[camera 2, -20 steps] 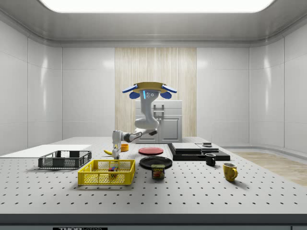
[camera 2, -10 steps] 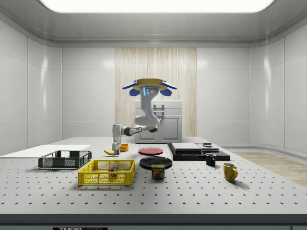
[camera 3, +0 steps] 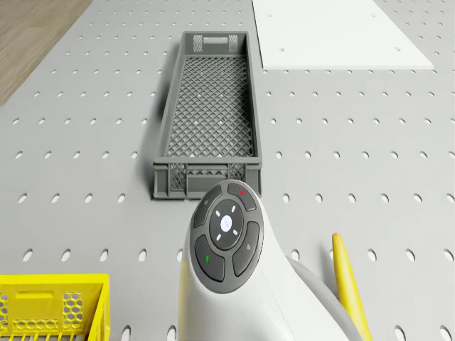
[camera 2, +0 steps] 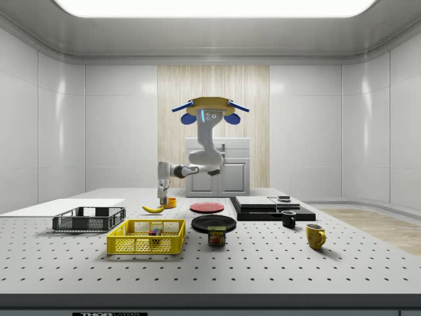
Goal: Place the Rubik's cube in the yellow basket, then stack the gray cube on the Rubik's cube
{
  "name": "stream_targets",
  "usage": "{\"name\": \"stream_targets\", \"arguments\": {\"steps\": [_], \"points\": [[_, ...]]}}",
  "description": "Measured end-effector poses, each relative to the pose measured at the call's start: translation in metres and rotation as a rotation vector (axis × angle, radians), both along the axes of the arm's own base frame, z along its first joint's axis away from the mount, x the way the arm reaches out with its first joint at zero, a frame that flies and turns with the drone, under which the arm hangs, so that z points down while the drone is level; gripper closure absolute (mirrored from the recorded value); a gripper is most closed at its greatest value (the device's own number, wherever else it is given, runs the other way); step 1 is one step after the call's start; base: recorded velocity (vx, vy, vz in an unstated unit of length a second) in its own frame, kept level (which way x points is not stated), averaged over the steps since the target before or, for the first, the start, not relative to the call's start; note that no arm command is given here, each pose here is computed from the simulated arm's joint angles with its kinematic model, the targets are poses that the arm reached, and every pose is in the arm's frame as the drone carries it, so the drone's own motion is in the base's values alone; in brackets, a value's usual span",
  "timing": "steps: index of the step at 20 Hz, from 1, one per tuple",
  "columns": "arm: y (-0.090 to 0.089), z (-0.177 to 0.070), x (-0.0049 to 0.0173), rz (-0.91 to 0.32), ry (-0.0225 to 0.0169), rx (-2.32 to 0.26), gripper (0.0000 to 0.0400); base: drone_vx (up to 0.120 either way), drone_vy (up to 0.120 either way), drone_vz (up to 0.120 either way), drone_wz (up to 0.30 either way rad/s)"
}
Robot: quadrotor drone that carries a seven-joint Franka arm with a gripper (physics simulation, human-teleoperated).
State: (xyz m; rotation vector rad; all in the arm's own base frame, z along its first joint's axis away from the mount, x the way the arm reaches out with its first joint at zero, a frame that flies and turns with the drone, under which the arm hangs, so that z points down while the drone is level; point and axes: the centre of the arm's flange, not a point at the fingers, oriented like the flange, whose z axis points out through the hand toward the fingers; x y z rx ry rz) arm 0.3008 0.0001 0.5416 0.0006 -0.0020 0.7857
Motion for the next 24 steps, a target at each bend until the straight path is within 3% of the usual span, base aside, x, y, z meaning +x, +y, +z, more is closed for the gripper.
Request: {"name": "stream_targets", "arguments": {"steps": [7,11,20,24], "points": [[0.0000,-0.0007,0.0000,0.000,0.0000,0.000,0.0150,-0.120,0.120,0.023,0.000],[0.0000,-0.0009,0.0000,0.000,0.0000,0.000,0.0150,-0.110,0.020,0.000,0.000],[0.0000,-0.0009,0.0000,0.000,0.0000,0.000,0.0150,0.000,0.120,0.000,0.000],[0.0000,-0.0009,0.0000,0.000,0.0000,0.000,0.0150,0.120,0.120,0.000,0.000]]}}
